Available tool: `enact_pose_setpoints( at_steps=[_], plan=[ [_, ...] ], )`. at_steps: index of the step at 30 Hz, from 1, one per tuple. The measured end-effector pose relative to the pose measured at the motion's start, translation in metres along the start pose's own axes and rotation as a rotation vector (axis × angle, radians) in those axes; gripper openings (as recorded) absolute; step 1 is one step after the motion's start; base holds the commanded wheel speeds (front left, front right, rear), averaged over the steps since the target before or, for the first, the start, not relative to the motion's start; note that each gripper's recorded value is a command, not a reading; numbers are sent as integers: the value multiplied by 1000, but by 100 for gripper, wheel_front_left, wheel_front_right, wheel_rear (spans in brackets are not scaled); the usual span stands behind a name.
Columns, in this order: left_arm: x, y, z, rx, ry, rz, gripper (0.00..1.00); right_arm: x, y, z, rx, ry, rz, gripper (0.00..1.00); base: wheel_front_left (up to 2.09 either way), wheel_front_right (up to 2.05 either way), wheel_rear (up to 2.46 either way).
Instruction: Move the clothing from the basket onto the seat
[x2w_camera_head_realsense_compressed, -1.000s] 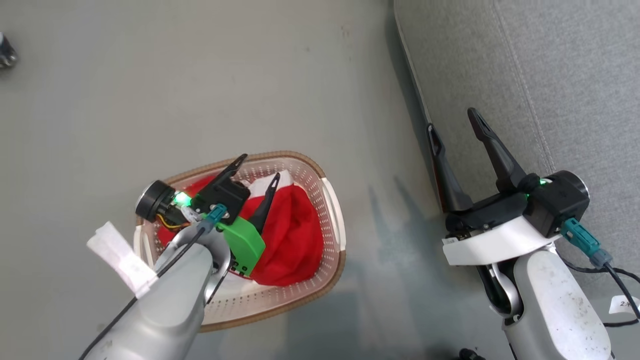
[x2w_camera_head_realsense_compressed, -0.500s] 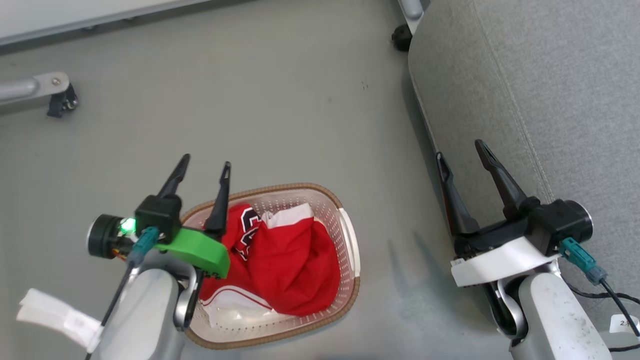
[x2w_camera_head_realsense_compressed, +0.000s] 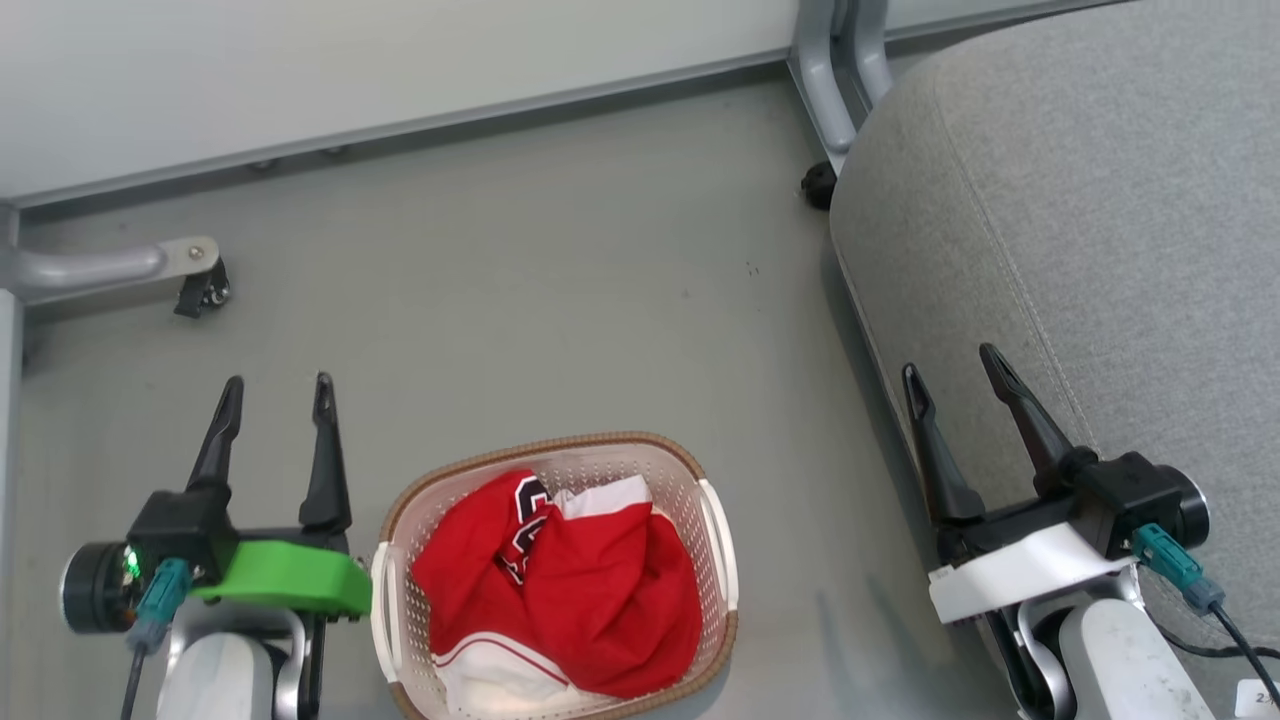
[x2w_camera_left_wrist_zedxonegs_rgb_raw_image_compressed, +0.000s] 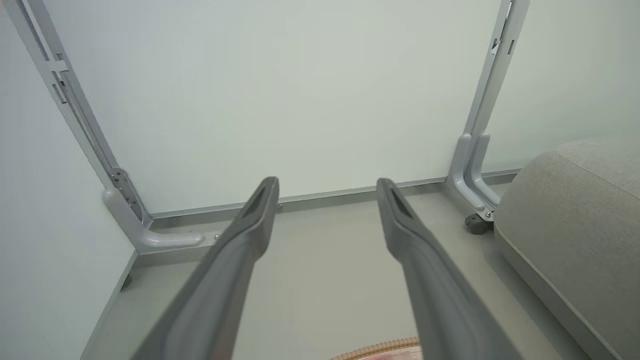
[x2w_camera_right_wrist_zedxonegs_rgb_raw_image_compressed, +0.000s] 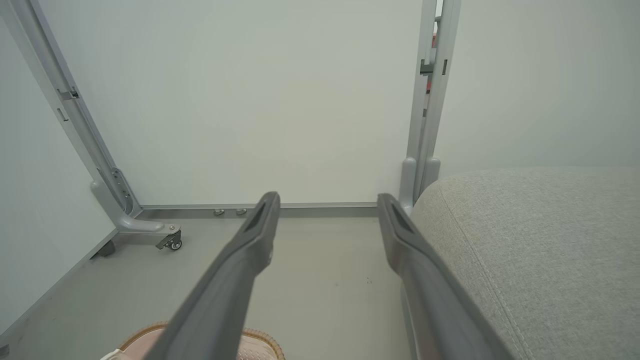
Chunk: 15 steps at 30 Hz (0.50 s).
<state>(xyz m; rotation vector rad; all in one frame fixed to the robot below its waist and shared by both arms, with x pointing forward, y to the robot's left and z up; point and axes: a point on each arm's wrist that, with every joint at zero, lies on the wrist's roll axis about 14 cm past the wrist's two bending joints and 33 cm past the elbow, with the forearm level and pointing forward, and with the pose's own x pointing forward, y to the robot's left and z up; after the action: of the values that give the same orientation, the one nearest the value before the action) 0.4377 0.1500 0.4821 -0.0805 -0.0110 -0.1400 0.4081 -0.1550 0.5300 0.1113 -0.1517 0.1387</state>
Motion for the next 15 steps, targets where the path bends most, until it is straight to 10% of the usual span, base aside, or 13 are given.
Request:
enact_pose_setpoints(
  at_steps=[15],
  plan=[
    [-53, 23, 9, 27, -8, 78, 100, -18, 12, 11, -10, -19, 26, 100, 0, 0, 0]
  ],
)
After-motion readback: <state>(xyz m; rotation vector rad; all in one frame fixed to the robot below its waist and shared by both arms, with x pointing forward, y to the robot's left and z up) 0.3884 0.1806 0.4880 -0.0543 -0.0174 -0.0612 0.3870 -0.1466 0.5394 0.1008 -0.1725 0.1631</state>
